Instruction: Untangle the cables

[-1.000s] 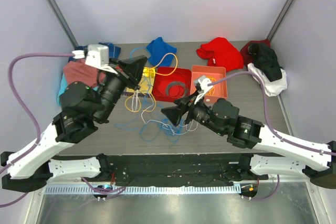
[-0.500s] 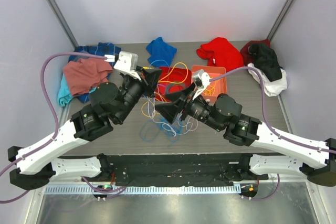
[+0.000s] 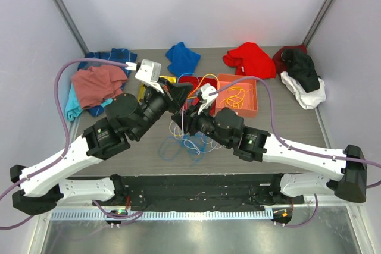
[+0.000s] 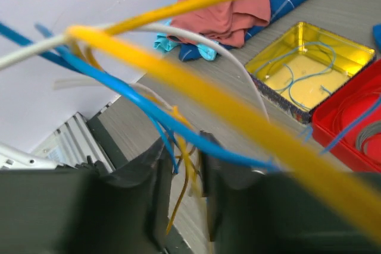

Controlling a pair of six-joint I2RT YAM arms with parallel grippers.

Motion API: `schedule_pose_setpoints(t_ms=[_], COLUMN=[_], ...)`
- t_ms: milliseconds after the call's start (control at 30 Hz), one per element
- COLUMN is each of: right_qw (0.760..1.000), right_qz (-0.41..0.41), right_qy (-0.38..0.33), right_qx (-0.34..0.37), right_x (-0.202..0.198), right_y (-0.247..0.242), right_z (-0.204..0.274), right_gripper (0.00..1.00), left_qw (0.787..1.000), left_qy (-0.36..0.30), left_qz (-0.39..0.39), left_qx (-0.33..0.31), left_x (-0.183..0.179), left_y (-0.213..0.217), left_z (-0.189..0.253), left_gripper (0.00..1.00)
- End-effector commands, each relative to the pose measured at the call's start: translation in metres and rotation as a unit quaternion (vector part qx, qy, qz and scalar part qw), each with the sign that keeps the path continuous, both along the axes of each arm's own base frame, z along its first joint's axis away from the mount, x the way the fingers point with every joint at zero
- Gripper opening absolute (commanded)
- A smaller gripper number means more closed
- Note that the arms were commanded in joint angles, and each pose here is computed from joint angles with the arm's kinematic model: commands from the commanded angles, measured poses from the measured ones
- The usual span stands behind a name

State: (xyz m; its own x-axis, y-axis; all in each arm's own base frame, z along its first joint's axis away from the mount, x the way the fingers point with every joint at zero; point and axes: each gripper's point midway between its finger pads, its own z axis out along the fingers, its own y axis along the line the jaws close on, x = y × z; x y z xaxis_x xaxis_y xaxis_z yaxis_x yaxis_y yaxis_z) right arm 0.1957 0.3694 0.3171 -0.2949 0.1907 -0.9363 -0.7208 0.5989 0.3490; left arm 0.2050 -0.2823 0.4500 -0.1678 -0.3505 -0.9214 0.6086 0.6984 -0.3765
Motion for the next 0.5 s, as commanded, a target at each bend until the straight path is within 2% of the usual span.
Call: schedule_pose_setpoints(t_ms=[0,33,67,233,267,467], right_qw=[0.998,0.998,0.998,0.997,0.996,0.989], right_qz=[-0.034,-0.04,-0.043,-0.071,-0.078,-0.092], right_qy=[-0.019,-0.019,-0.015,0.017,0.032,0.103], right_qx=[0.047,0.047,0.041,-0.009,-0.033,-0.058], right_x=[0.008,0.009,0.007,0.004,0.003,-0.012], right_y=[-0.013,-0.017,-0.023,-0.05,-0.058,-0.083], right_z=[0.022,0.021,0.016,-0.03,-0.056,-0.127], right_gripper=[0.1,0.02,0.01,0.01,0.01,0.01], left_qw=[1.0,1.0,1.0,0.994,0.991,0.976], left_qy=[-0.006,-0.009,-0.012,-0.044,-0.065,-0.129], left_qz=[-0.002,0.007,0.015,0.102,0.117,0.174], left_qx=[-0.027,-0.025,-0.024,-0.015,-0.011,-0.036], left_x=[-0.005,-0.003,-0.003,0.008,0.008,-0.001], left_y=[0.008,0.012,0.017,0.061,0.073,0.126], left_z=[0.017,0.018,0.02,0.046,0.061,0.128], left_gripper=[0.0,0.0,0.0,0.0,0.0,0.0])
